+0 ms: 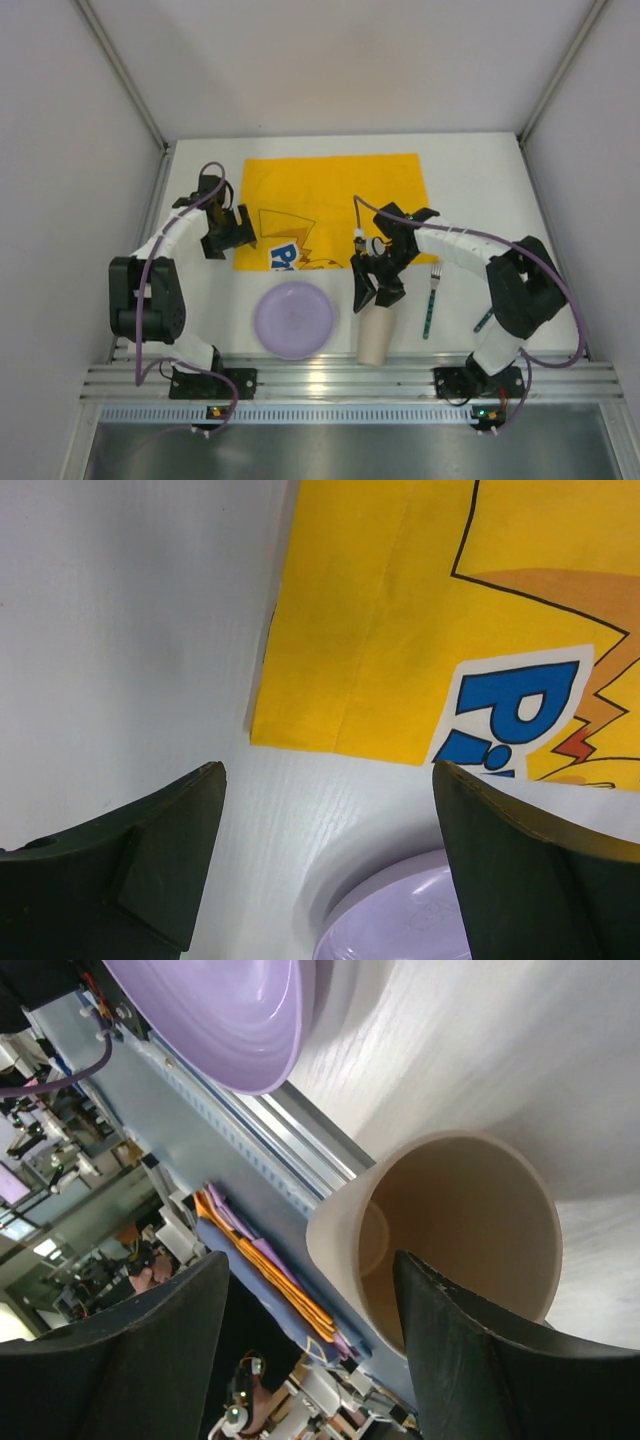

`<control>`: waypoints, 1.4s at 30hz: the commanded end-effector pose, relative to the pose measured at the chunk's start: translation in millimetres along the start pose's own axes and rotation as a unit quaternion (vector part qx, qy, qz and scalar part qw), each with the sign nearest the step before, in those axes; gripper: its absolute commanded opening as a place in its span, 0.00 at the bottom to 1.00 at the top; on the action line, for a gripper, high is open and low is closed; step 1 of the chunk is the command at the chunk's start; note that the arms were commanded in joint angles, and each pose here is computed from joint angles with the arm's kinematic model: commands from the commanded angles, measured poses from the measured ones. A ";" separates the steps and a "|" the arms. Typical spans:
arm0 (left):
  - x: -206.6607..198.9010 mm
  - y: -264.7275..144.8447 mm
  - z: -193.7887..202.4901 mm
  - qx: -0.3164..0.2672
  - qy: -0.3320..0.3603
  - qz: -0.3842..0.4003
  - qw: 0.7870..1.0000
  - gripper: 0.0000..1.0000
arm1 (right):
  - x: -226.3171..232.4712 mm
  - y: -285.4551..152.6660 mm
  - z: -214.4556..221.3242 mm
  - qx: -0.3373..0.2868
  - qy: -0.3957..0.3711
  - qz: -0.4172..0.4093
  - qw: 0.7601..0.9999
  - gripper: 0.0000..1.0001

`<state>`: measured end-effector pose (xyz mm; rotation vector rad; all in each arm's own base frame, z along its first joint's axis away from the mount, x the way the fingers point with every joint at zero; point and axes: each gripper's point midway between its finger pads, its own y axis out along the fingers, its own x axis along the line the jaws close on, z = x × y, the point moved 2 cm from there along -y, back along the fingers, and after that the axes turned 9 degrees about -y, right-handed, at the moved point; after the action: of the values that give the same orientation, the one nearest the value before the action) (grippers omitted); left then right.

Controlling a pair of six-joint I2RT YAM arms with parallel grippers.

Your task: Set the dinner table for one person

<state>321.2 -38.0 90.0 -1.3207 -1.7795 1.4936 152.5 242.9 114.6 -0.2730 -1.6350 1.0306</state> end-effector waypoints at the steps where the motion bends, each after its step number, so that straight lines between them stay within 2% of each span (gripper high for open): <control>1: -2.2 -17.8 -3.8 -0.029 0.003 0.019 0.999 0.89 | 23.6 9.1 0.3 -0.023 -0.038 -0.038 0.998 0.67; 6: 2.4 -27.1 1.5 -0.037 0.004 0.018 0.999 0.89 | 28.7 19.2 16.7 -0.013 -0.045 -0.043 0.998 0.52; 7: 3.4 -29.5 3.3 -0.039 0.003 0.020 0.999 0.89 | 29.4 21.4 23.0 -0.006 -0.046 -0.043 0.998 0.41; 10: 7.2 -32.0 9.9 -0.037 0.003 0.018 0.999 0.89 | 33.7 26.3 33.4 0.003 -0.052 -0.048 0.997 0.28; 13: 10.6 -36.1 15.1 -0.038 0.003 0.018 0.999 0.89 | 36.9 35.9 49.6 0.018 -0.052 -0.052 0.997 0.28; 15: 12.5 -39.8 17.5 -0.041 0.004 0.018 0.999 0.89 | 35.4 43.3 59.0 0.022 -0.044 -0.052 0.997 0.24; 20: 18.3 -44.7 26.0 -0.040 0.006 0.016 0.999 0.89 | 38.4 54.9 74.3 0.011 -0.037 -0.062 0.997 0.00; 25: 19.4 -57.5 30.6 -0.047 0.006 0.023 0.999 0.89 | 47.3 34.2 52.6 -0.028 -0.063 -0.017 0.997 0.00; 28: 18.8 -68.7 30.2 -0.054 0.008 0.028 0.998 0.89 | 54.4 -8.3 11.6 -0.063 -0.096 0.072 0.991 0.00; 31: 19.0 -79.6 28.8 -0.065 0.009 0.030 0.997 0.90 | 73.9 -83.2 -54.8 -0.151 -0.133 0.169 0.965 0.00; 32: 18.9 -81.8 28.2 -0.069 0.010 0.031 0.997 0.90 | 59.7 -101.4 -65.2 -0.160 -0.126 0.227 0.952 0.00; 34: 19.6 -85.7 26.5 -0.079 0.015 0.032 0.996 0.93 | 32.6 -128.7 -100.3 -0.188 -0.090 0.283 0.936 0.00; 35: 18.5 -89.0 24.7 -0.086 0.016 0.036 0.996 0.95 | 34.1 -159.7 -119.8 -0.230 -0.082 0.308 0.920 0.00; 36: 17.6 -89.5 22.7 -0.091 0.017 0.038 0.995 0.98 | 16.6 -183.5 -133.7 -0.254 -0.051 0.327 0.909 0.00; 37: 16.2 -89.9 20.5 -0.095 0.017 0.041 0.994 0.98 | -2.9 -188.6 -150.7 -0.255 -0.024 0.351 0.901 0.00; 38: 14.4 -88.9 18.9 -0.098 0.018 0.044 0.994 0.98 | -3.2 -219.0 -166.2 -0.302 -0.007 0.373 0.877 0.00; 39: 12.4 -87.2 16.3 -0.100 0.015 0.047 0.994 0.98 | -18.9 -236.5 -174.2 -0.320 0.019 0.393 0.862 0.00; 41: 6.8 -87.5 14.8 -0.093 0.011 0.057 0.994 0.98 | -36.4 -259.2 -199.1 -0.352 0.043 0.429 0.831 0.00; 42: 4.8 -83.8 15.4 -0.084 0.006 0.058 0.995 0.98 | -54.3 -257.4 -210.7 -0.347 0.055 0.444 0.824 0.00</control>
<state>260.0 -33.5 147.9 -1.4768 -1.8647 1.4169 418.6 197.7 287.4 -1.4465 -1.9392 0.8322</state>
